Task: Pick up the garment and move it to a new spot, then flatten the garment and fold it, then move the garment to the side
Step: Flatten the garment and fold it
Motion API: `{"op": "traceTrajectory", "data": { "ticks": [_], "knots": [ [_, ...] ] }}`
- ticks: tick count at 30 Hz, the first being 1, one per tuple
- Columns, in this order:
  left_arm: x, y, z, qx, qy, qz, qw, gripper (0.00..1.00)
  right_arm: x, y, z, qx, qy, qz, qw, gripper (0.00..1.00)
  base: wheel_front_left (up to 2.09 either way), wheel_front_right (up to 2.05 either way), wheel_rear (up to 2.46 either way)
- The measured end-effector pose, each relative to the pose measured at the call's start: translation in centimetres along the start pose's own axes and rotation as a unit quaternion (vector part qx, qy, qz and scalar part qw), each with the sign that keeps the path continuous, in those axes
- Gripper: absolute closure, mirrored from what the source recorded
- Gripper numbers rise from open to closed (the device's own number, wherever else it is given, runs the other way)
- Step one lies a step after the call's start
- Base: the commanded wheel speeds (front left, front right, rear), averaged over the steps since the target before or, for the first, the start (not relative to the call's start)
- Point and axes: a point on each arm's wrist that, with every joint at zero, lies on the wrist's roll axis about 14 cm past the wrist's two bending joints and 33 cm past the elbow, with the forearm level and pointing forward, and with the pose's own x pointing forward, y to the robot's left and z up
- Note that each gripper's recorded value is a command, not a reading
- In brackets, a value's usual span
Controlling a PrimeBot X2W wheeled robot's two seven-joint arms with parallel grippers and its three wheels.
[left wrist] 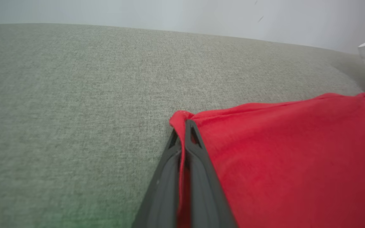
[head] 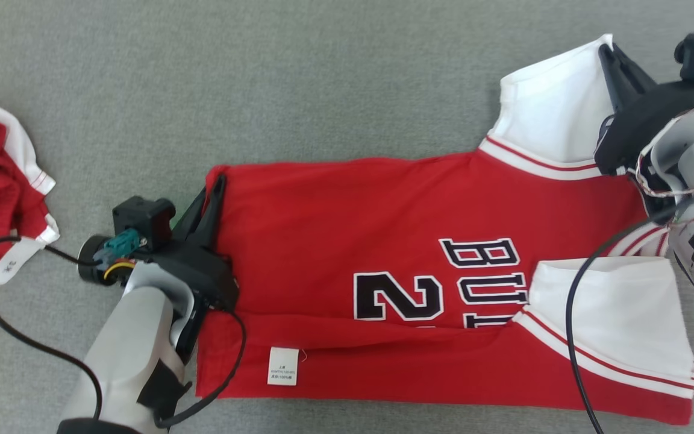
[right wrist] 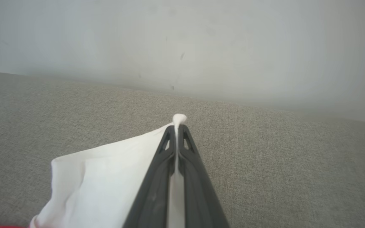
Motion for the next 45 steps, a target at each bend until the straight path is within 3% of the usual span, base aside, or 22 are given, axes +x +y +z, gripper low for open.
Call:
{"op": "traceTrajectory", "data": {
  "ticks": [10, 23, 36, 45],
  "knots": [
    [-1.1, -1.0, 1.7, -0.002, -0.02, -0.005, 1.0, 1.0, -5.2, 0.0, -0.6, 0.036, -0.03, 0.005, 0.999, 1.0, 0.0, 0.0, 0.0],
    [-3.1, -2.4, 6.1, 0.013, -0.085, -0.017, 0.996, 1.0, -10.5, 2.6, -3.6, 0.098, -0.023, 0.018, 0.995, 1.0, 0.0, 0.0, 0.0],
    [-8.3, -2.1, 4.0, -0.007, -0.074, 0.002, 0.997, 1.0, -14.6, 4.3, -5.2, 0.149, -0.039, 0.012, 0.988, 1.0, 0.0, 0.0, 0.0],
    [-9.5, -2.0, 2.7, -0.024, -0.062, 0.011, 0.998, 1.0, -16.7, 4.8, -5.9, 0.18, -0.05, 0.002, 0.982, 1.0, 0.0, 0.0, 0.0]
  ]
}}
